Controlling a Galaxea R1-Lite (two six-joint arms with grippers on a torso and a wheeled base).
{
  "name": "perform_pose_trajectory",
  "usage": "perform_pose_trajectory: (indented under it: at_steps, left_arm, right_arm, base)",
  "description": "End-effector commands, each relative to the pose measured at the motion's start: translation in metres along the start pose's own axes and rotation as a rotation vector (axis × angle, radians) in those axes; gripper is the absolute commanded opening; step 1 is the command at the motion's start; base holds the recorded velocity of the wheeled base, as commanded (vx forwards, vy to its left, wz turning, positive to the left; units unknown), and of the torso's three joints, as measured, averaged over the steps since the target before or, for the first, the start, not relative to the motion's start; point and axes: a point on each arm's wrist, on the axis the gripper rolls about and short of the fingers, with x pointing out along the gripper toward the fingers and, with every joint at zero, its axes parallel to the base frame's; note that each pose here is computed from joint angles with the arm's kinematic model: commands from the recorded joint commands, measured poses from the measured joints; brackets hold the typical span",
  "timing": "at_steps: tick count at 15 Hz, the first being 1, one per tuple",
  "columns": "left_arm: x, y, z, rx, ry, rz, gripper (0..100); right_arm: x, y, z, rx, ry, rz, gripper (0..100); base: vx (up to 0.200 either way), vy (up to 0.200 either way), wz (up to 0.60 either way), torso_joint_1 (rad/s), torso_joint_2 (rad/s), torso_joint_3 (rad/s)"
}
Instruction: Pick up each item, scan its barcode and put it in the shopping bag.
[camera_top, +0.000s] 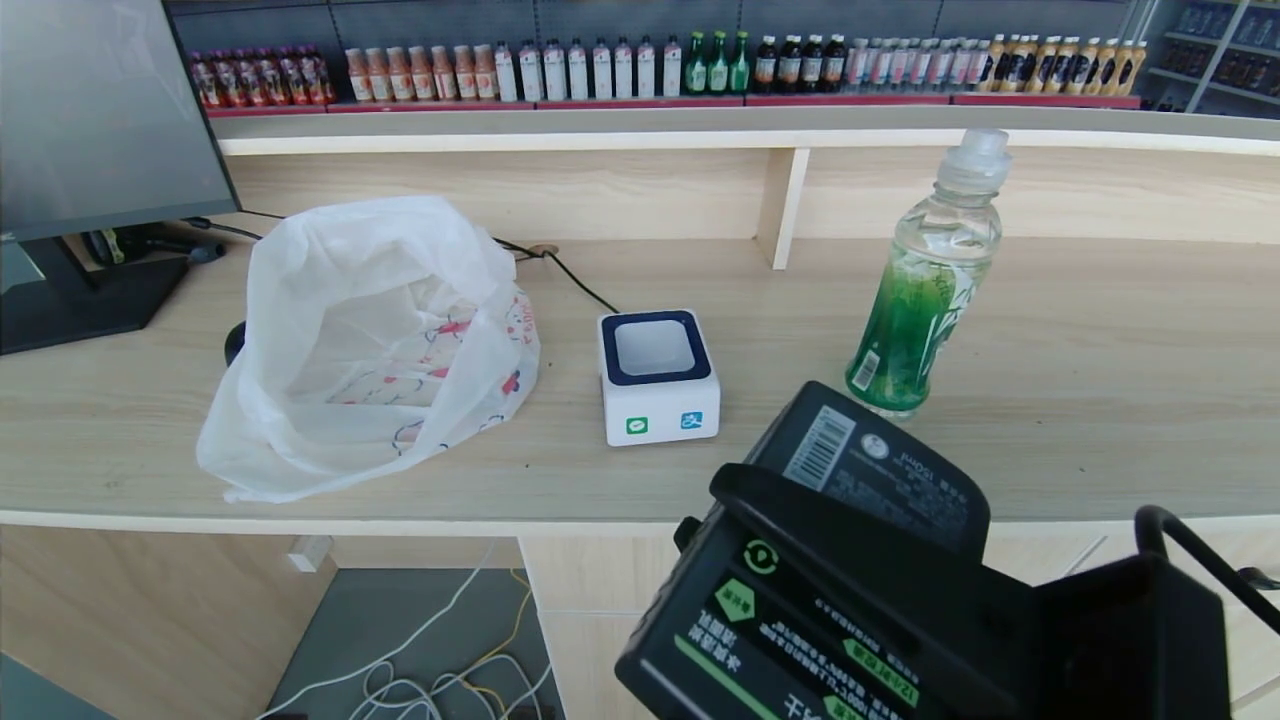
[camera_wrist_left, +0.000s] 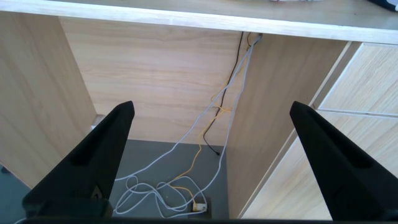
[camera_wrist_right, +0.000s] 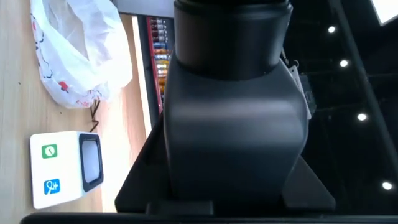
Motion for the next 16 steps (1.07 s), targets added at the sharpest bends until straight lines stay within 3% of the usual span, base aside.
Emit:
perform_pose_trajectory:
  at_steps: [1, 7, 16]
  left_arm:
    - [0.0, 0.0, 0.0, 0.0, -0.001, 0.0, 100]
    - [0.0, 0.0, 0.0, 0.0, -0.001, 0.0, 100]
    - [0.0, 0.0, 0.0002, 0.0, -0.002, 0.0, 100]
  right_arm:
    - [-0.0027, -0.0055, -0.0021, -0.031, 0.005, -0.018, 0]
    - [-0.0011, -0.011, 0.0003, -0.154, -0.005, -0.045, 0]
    - [0.0002, -0.0134, 0.0039, -0.181, -0.017, -0.058, 0]
  base:
    - [0.0, 0.0, 0.0, 0.0, 0.0, 0.0]
    - [0.0, 0.0, 0.0, 0.0, 0.0, 0.0]
    - [0.0, 0.0, 0.0, 0.0, 0.0, 0.0]
